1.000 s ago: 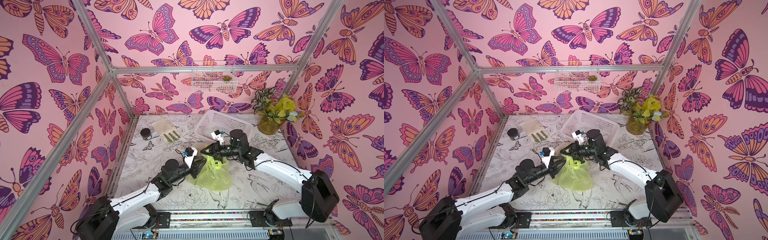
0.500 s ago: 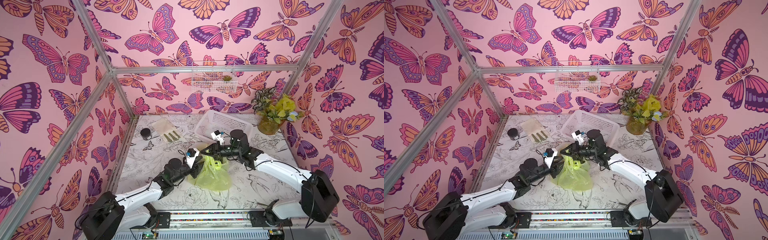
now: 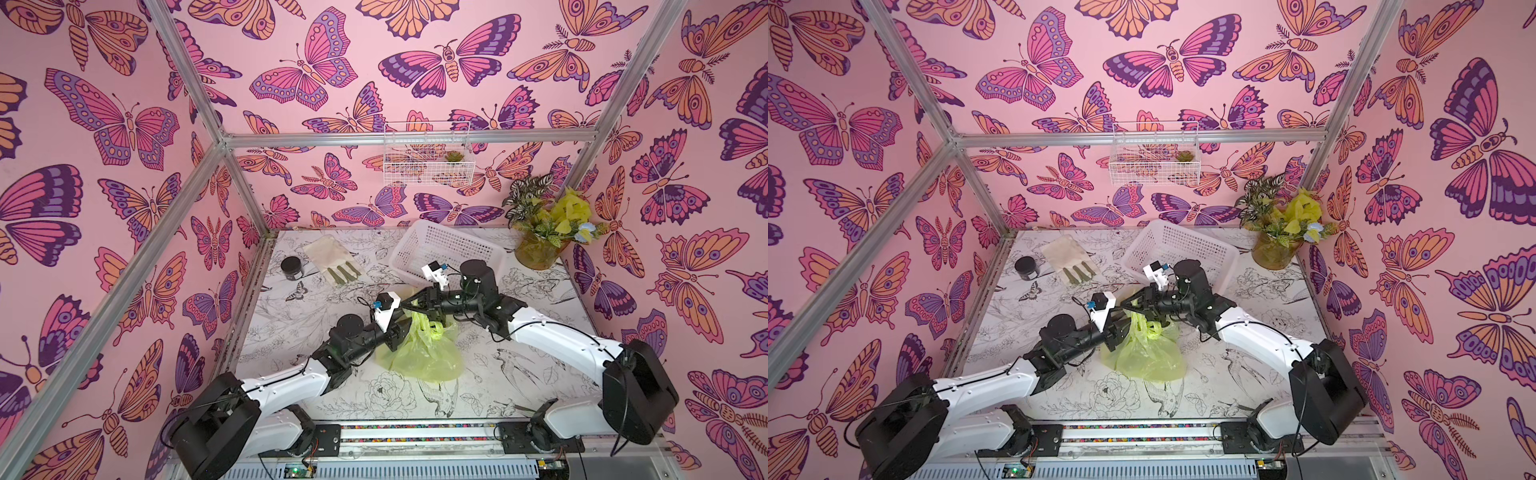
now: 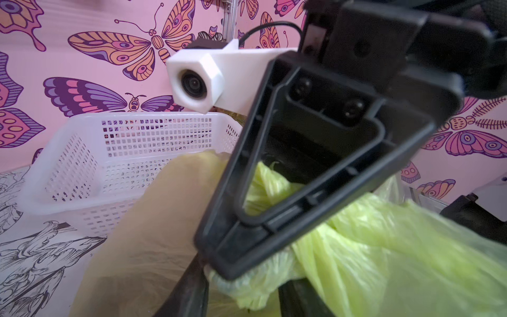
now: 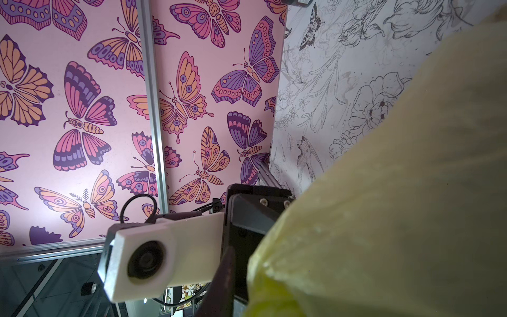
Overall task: Place the pineapple into a plastic bag & tie a knot
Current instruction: Tie the plastic bag at the center of the board.
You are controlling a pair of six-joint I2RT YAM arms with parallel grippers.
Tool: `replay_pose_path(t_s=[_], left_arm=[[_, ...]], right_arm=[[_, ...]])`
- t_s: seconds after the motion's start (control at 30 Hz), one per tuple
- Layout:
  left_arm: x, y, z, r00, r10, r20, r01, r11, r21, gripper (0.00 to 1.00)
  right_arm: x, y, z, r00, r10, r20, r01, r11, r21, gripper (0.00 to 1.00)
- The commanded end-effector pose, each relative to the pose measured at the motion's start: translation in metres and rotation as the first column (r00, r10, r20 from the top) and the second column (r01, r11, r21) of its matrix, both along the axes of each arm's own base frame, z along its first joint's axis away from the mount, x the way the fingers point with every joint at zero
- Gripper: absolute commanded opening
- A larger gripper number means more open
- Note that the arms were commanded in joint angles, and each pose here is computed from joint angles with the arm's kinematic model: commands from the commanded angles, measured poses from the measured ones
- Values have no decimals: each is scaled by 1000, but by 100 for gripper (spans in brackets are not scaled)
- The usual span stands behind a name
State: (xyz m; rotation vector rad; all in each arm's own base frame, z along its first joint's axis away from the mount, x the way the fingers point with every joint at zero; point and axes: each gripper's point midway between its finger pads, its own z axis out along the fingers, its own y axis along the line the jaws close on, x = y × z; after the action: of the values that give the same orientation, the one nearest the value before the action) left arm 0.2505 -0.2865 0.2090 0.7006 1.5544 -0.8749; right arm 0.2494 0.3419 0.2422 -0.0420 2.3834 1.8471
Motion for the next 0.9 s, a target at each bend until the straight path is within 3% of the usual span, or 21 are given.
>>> replay_pose_path(t_s=[0.0, 0.13, 0.23, 0.43, 0.87], left_arm=[[-2, -5, 18, 999, -32, 42, 34, 998, -43, 31], [-3, -8, 19, 998, -52, 39, 54, 997, -51, 11], [-4, -7, 18, 998, -52, 29, 53, 997, -59, 0], [-3, -6, 10, 999, -39, -9, 39, 999, -32, 0], [-1, -5, 1, 999, -27, -27, 28, 1000, 5, 0]], right_arm=[[-3, -3, -1, 1000, 3, -6, -3, 1000, 2, 22], [-2, -4, -2, 1000, -2, -1, 2, 1000, -6, 22], [-3, -9, -3, 1000, -8, 20, 9, 999, -47, 31], [-2, -30, -2, 995, -33, 93, 48, 985, -165, 45], [-20, -77, 8, 970, 5, 242, 94, 913, -398, 54]])
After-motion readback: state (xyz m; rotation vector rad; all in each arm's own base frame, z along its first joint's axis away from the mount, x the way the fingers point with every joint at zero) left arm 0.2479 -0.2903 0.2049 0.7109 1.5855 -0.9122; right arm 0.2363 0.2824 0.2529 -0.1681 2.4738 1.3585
